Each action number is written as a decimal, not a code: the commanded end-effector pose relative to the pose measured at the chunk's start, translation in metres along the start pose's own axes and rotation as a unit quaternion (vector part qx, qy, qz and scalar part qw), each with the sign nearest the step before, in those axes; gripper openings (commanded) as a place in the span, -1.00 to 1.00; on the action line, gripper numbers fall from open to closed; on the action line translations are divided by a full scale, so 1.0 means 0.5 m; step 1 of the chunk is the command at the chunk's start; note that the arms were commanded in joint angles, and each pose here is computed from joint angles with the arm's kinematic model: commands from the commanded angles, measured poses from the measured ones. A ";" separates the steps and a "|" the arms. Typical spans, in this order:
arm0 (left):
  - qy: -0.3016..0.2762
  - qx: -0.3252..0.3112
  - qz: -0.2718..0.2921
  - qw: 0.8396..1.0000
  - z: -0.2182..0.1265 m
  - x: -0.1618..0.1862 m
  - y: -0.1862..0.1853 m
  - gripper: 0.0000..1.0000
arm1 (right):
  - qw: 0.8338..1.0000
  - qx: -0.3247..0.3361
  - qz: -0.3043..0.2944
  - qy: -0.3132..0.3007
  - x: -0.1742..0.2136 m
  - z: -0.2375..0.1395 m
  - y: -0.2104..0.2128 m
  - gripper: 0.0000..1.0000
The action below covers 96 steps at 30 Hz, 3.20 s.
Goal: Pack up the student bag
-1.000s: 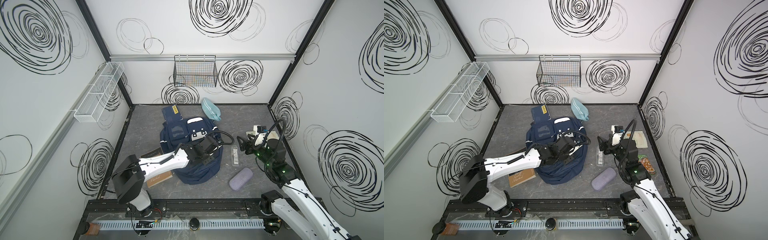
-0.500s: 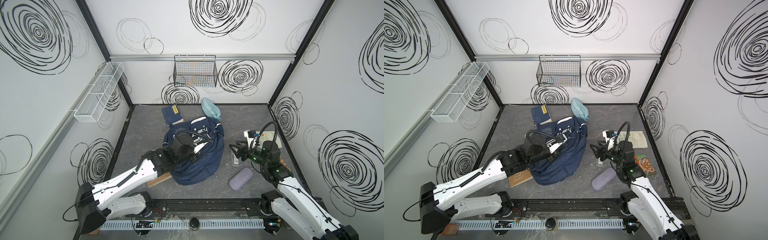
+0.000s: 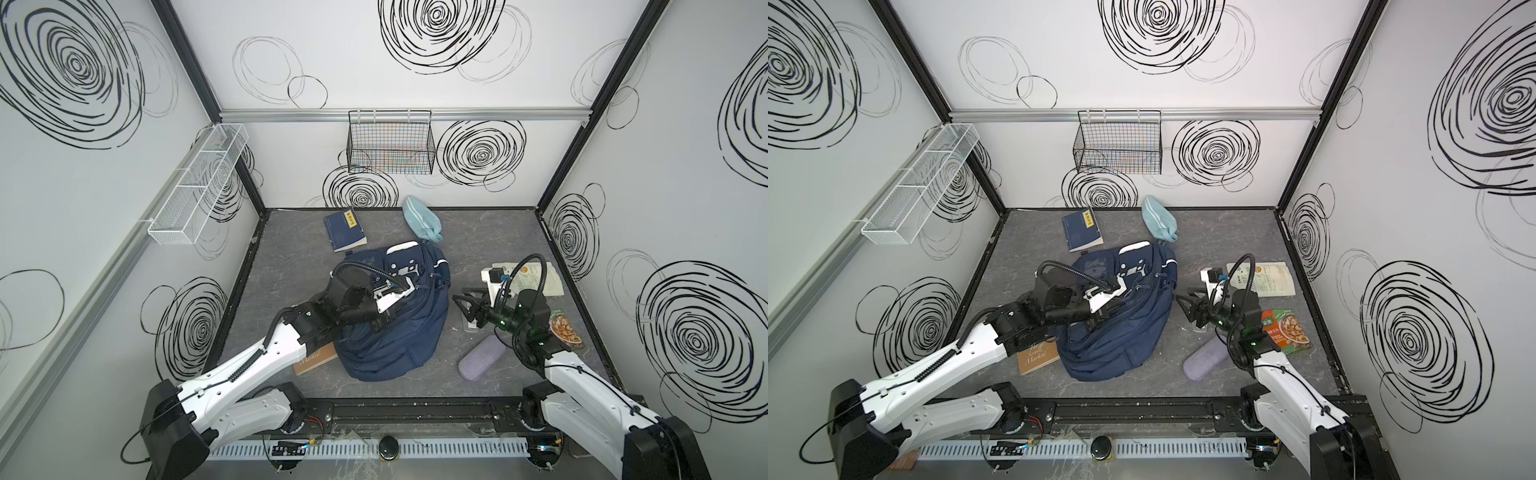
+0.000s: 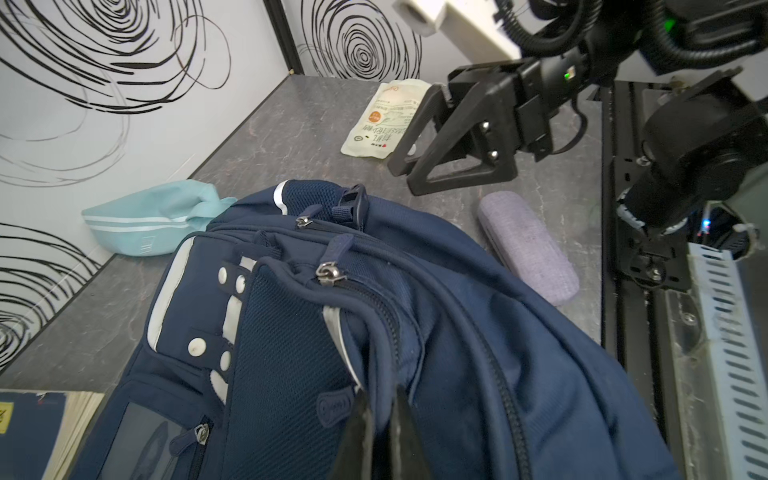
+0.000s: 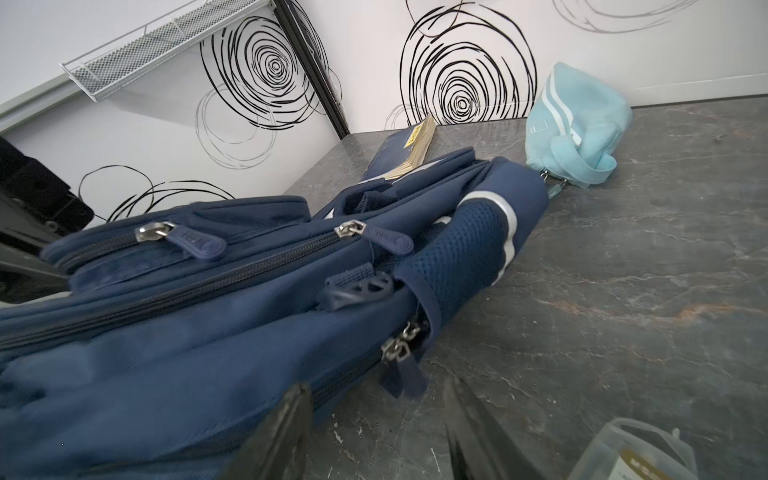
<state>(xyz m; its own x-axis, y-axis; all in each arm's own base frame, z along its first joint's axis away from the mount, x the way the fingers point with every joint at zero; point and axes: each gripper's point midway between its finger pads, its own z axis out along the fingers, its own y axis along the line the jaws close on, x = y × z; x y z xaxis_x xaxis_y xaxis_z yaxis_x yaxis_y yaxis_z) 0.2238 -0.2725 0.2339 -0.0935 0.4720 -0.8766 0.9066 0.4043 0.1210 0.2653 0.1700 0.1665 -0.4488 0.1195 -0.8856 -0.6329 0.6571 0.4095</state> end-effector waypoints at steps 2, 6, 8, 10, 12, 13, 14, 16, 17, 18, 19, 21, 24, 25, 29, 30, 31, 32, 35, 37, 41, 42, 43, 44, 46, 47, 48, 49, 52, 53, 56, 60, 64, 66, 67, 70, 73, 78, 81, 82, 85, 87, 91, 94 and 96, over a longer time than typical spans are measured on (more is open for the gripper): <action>-0.152 0.010 0.061 0.986 -0.054 -0.152 0.008 -1.00 | 0.999 -0.027 -0.039 0.009 0.002 0.020 0.005 0.07; -0.161 0.020 0.061 0.985 -0.061 -0.155 0.013 -1.00 | 0.995 -0.075 -0.048 0.043 0.029 0.040 0.022 0.01; -0.160 0.024 0.063 0.985 -0.061 -0.154 0.014 -1.00 | 0.995 -0.078 -0.046 0.049 0.039 0.045 0.021 0.02; -0.161 0.035 0.063 0.984 -0.058 -0.153 0.010 -1.00 | 0.995 -0.073 -0.050 0.051 0.046 0.050 0.017 0.03; -0.161 0.054 0.063 0.983 -0.055 -0.151 -0.002 -1.00 | 0.995 -0.069 -0.061 0.043 0.041 0.053 0.012 0.05; -0.162 0.063 0.063 0.983 -0.055 -0.150 -0.007 -1.00 | 0.995 -0.062 -0.065 0.037 0.037 0.055 0.007 0.08; -0.161 0.070 0.063 0.983 -0.053 -0.148 -0.011 -1.00 | 0.995 -0.057 -0.070 0.033 0.034 0.056 0.003 0.12; -0.160 0.078 0.065 0.982 -0.053 -0.145 -0.016 -1.00 | 0.995 -0.044 -0.082 0.025 0.029 0.060 -0.007 0.23; -0.160 0.080 0.066 0.982 -0.053 -0.145 -0.018 -1.00 | 0.995 -0.042 -0.087 0.023 0.026 0.062 -0.009 0.25; -0.160 0.080 0.068 0.981 -0.053 -0.144 -0.019 -1.00 | 0.995 -0.042 -0.092 0.021 0.023 0.064 -0.011 0.26; -0.161 0.079 0.069 0.981 -0.054 -0.144 -0.018 -1.00 | 0.994 -0.040 -0.096 0.020 0.019 0.067 -0.014 0.26; -0.162 0.078 0.068 0.981 -0.055 -0.143 -0.015 -1.00 | 0.994 -0.040 -0.098 0.021 0.017 0.074 -0.020 0.26; -0.164 0.077 0.066 0.981 -0.058 -0.142 -0.011 -1.00 | 0.993 -0.056 -0.098 0.019 0.013 0.076 -0.020 0.26; -0.164 0.076 0.066 0.981 -0.058 -0.140 -0.010 -1.00 | 0.993 -0.063 -0.100 0.018 0.015 0.076 -0.016 0.26; -0.164 0.071 0.062 0.982 -0.056 -0.134 -0.006 -1.00 | 0.991 -0.085 -0.104 0.016 0.024 0.068 -0.002 0.13; -0.165 0.069 0.061 0.982 -0.056 -0.134 -0.005 -1.00 | 0.990 -0.090 -0.104 0.015 0.025 0.065 0.002 0.10; -0.165 0.068 0.061 0.982 -0.056 -0.132 -0.005 -1.00 | 0.990 -0.094 -0.104 0.015 0.027 0.063 0.005 0.08; -0.165 0.067 0.061 0.982 -0.055 -0.130 -0.004 -1.00 | 0.990 -0.097 -0.106 0.013 0.026 0.061 0.008 0.04; -0.166 0.069 0.058 0.982 -0.054 -0.130 -0.004 -1.00 | 0.988 -0.109 -0.106 0.014 0.027 0.062 0.015 -0.12; -0.166 0.069 0.057 0.982 -0.052 -0.130 -0.003 -1.00 | 0.989 -0.109 -0.102 0.018 0.030 0.064 0.012 -0.15; -0.163 0.066 0.056 0.983 -0.051 -0.127 -0.001 -1.00 | 0.991 -0.107 -0.082 0.027 0.034 0.067 0.001 -0.25; -0.162 0.064 0.056 0.983 -0.051 -0.126 0.001 -1.00 | 0.991 -0.107 -0.075 0.028 0.034 0.065 0.000 -0.25; -0.162 0.063 0.057 0.983 -0.051 -0.126 0.001 -1.00 | 0.992 -0.104 -0.071 0.026 0.032 0.064 -0.003 -0.26; -0.163 0.061 0.057 0.983 -0.051 -0.126 0.002 -1.00 | 0.992 -0.102 -0.065 0.024 0.032 0.060 -0.005 -0.26; -0.162 0.060 0.057 0.983 -0.051 -0.126 0.002 -1.00 | 0.994 -0.094 -0.057 0.014 0.027 0.052 -0.010 -0.26; -0.163 0.061 0.058 0.983 -0.050 -0.126 0.002 -1.00 | 0.994 -0.095 -0.055 0.009 0.024 0.047 -0.010 -0.27; -0.162 0.062 0.057 0.983 -0.049 -0.125 0.002 -1.00 | 0.994 -0.096 -0.054 0.003 0.020 0.043 -0.008 -0.29; -0.162 0.063 0.056 0.983 -0.048 -0.125 0.002 -1.00 | 0.994 -0.097 -0.056 0.000 0.018 0.041 -0.006 -0.30; -0.161 0.061 0.054 0.984 -0.045 -0.124 0.004 -1.00 | 0.993 -0.102 -0.053 0.000 0.016 0.041 -0.002 -0.37; -0.160 0.059 0.053 0.984 -0.045 -0.123 0.006 -1.00 | 0.993 -0.107 -0.050 0.002 0.017 0.041 0.001 -0.41; -0.160 0.053 0.051 0.984 -0.043 -0.122 0.010 -1.00 | 0.991 -0.125 -0.041 0.010 0.022 0.043 0.011 -0.55; -0.159 0.052 0.048 0.985 -0.042 -0.121 0.012 -1.00 | 0.991 -0.129 -0.027 0.021 0.033 0.046 0.012 -0.66; -0.160 0.050 0.048 0.985 -0.042 -0.121 0.012 -1.00 | 0.992 -0.122 -0.024 0.021 0.035 0.044 0.011 -0.67; -0.161 0.050 0.047 0.985 -0.042 -0.121 0.012 -1.00 | 0.993 -0.115 -0.027 0.018 0.033 0.044 0.008 -0.39; -0.159 0.052 0.046 0.985 -0.041 -0.120 0.011 -1.00 | 0.993 -0.110 -0.029 0.015 0.029 0.046 0.006 -0.10; -0.161 0.058 0.047 0.984 -0.042 -0.122 0.007 -1.00 | 0.993 -0.112 -0.037 0.012 0.022 0.052 0.004 0.04; -0.163 0.064 0.047 0.983 -0.044 -0.123 0.004 -1.00 | 0.990 -0.135 -0.037 0.017 0.022 0.061 0.009 0.06; -0.163 0.069 0.047 0.983 -0.045 -0.124 0.000 -1.00 | 0.985 -0.171 -0.024 0.028 0.035 0.072 0.016 0.12; -0.166 0.071 0.049 0.982 -0.048 -0.125 -0.003 -1.00 | 0.980 -0.194 -0.027 0.028 0.032 0.072 0.028 0.01; -0.166 0.072 0.048 0.982 -0.047 -0.124 -0.004 -1.00 | 0.980 -0.197 -0.027 0.027 0.032 0.072 0.029 -0.07; -0.167 0.071 0.049 0.982 -0.047 -0.124 -0.004 -1.00 | 0.980 -0.195 -0.023 0.025 0.033 0.067 0.028 -0.22; -0.167 0.072 0.048 0.982 -0.047 -0.123 -0.005 -1.00 | 0.979 -0.201 -0.017 0.018 0.032 0.059 0.032 -0.25; -0.168 0.074 0.047 0.982 -0.048 -0.123 -0.006 -1.00 | 0.979 -0.203 0.004 0.015 0.035 0.053 0.026 -0.34; -0.169 0.073 0.047 0.982 -0.048 -0.123 -0.007 -1.00 | 0.980 -0.199 0.017 0.020 0.041 0.054 0.020 -0.38; -0.168 0.072 0.047 0.982 -0.047 -0.122 -0.006 -1.00 | 0.980 -0.194 0.025 0.021 0.043 0.051 0.016 -0.41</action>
<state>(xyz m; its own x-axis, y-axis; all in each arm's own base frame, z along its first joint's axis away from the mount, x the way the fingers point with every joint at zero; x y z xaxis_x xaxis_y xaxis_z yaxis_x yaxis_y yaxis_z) 0.2174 -0.2766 0.2483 -0.0634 0.3346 -0.9402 0.9597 0.2787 0.0345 0.2688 0.1978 0.1350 -0.5347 0.0916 -0.8401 -0.7759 0.3407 0.5310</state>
